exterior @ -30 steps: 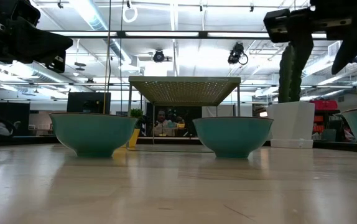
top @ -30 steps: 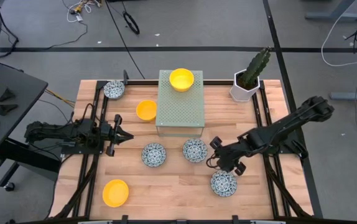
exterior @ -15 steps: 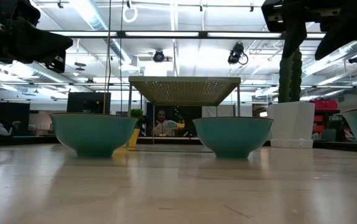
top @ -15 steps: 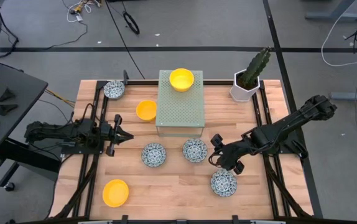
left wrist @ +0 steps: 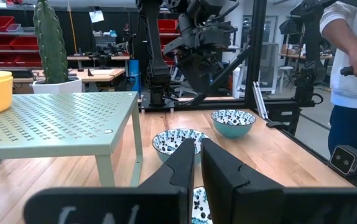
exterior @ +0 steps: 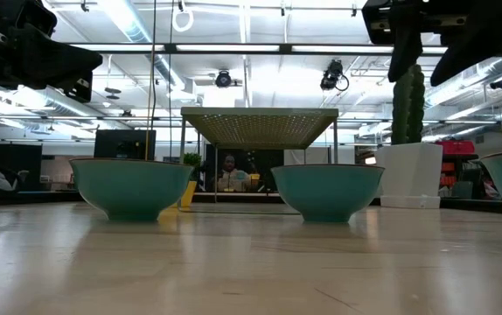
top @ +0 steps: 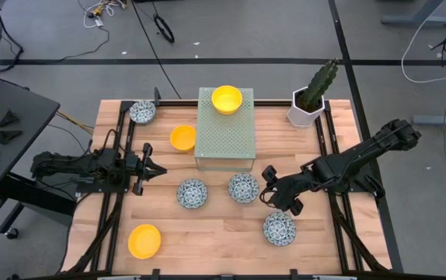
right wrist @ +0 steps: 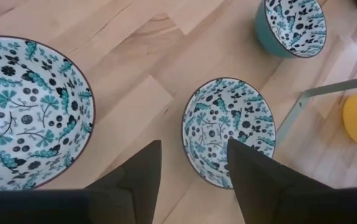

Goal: Pick & Place Mini bowls
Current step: Put the blue and white bowl on the shelf

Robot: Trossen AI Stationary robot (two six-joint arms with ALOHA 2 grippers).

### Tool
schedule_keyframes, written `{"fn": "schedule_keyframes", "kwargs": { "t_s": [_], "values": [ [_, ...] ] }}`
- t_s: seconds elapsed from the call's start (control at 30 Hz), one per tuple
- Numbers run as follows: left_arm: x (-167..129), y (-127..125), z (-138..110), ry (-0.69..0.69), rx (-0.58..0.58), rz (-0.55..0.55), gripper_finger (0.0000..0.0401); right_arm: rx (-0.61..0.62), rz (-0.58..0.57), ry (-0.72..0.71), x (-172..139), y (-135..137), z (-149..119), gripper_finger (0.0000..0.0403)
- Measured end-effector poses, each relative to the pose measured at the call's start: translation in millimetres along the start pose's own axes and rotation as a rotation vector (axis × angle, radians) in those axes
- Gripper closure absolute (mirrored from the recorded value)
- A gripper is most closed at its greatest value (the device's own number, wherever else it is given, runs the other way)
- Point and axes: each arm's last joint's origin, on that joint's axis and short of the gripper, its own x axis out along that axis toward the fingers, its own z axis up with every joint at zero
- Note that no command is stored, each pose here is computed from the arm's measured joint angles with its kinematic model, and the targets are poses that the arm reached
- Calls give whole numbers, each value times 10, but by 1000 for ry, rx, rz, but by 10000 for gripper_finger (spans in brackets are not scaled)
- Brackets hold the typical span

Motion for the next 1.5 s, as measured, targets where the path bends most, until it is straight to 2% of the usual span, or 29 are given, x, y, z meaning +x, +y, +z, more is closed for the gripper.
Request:
{"fn": "schedule_keyframes", "kwargs": {
  "t_s": [0.73,1.0,1.23,1.5],
  "values": [
    [0,0,-1,0,0,0,367,-50,40,132,435,-87,-87,218],
    [0,0,0,0,0,0,367,-126,48,157,594,-124,-116,218],
    [0,0,-1,1,0,0,367,-246,47,141,617,-133,-101,218],
    [0,0,-1,0,0,0,367,-267,64,147,657,-126,-107,218]
  ]
}}
